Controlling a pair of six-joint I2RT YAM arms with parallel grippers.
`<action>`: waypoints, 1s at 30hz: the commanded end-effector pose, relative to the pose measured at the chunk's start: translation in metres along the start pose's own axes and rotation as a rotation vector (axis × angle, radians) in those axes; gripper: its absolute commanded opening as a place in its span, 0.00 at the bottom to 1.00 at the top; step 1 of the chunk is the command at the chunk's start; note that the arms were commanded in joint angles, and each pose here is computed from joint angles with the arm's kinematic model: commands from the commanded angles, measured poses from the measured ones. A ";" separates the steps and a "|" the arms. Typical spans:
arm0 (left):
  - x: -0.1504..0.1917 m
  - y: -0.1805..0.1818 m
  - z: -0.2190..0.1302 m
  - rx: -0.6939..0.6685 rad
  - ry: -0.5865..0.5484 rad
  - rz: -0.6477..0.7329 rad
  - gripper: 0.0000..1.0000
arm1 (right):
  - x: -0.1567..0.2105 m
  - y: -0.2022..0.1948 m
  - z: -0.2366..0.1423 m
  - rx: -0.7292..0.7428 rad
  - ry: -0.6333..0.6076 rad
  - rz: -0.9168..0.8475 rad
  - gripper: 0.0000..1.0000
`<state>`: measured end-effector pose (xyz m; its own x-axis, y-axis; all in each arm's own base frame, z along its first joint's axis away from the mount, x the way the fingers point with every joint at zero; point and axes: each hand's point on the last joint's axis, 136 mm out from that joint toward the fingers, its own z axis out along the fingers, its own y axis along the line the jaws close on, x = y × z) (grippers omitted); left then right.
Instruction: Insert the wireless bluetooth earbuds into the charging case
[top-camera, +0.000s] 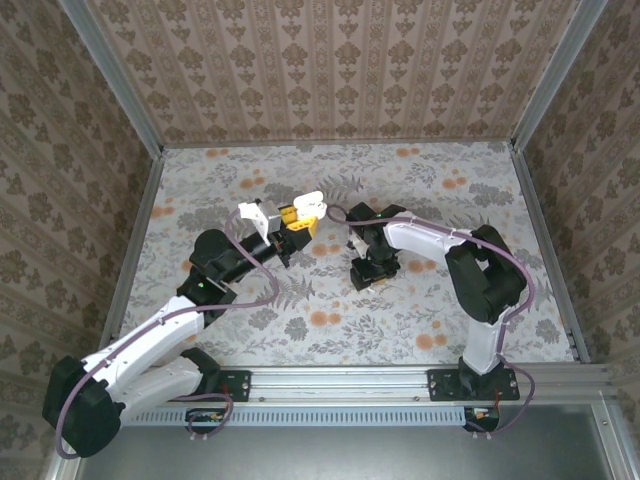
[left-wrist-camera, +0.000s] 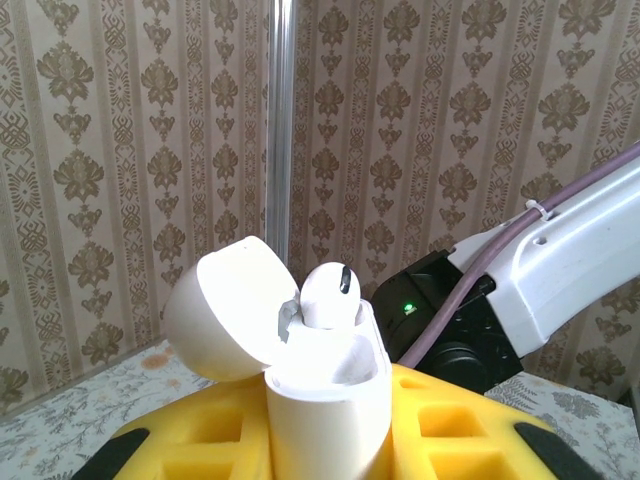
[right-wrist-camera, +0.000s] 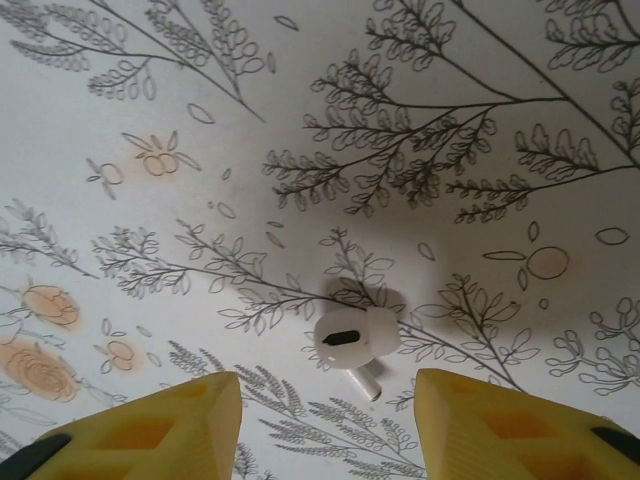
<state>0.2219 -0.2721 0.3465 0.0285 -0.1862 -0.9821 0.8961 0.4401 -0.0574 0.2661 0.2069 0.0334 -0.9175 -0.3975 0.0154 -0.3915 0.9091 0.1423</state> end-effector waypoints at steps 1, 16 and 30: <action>-0.005 0.000 -0.002 -0.007 -0.020 0.028 0.25 | 0.001 -0.006 0.000 0.042 0.030 -0.019 0.49; -0.003 0.000 -0.002 -0.005 -0.013 0.025 0.25 | 0.006 -0.007 0.014 0.047 0.097 -0.043 0.44; -0.001 0.001 -0.002 -0.008 -0.007 0.023 0.25 | -0.004 -0.012 0.015 0.081 0.069 -0.051 0.45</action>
<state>0.2222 -0.2721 0.3462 0.0277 -0.1856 -0.9822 0.8956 0.4411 -0.0581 0.2677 0.2034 0.0165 -0.8950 -0.4398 0.0748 -0.4311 0.8957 0.1086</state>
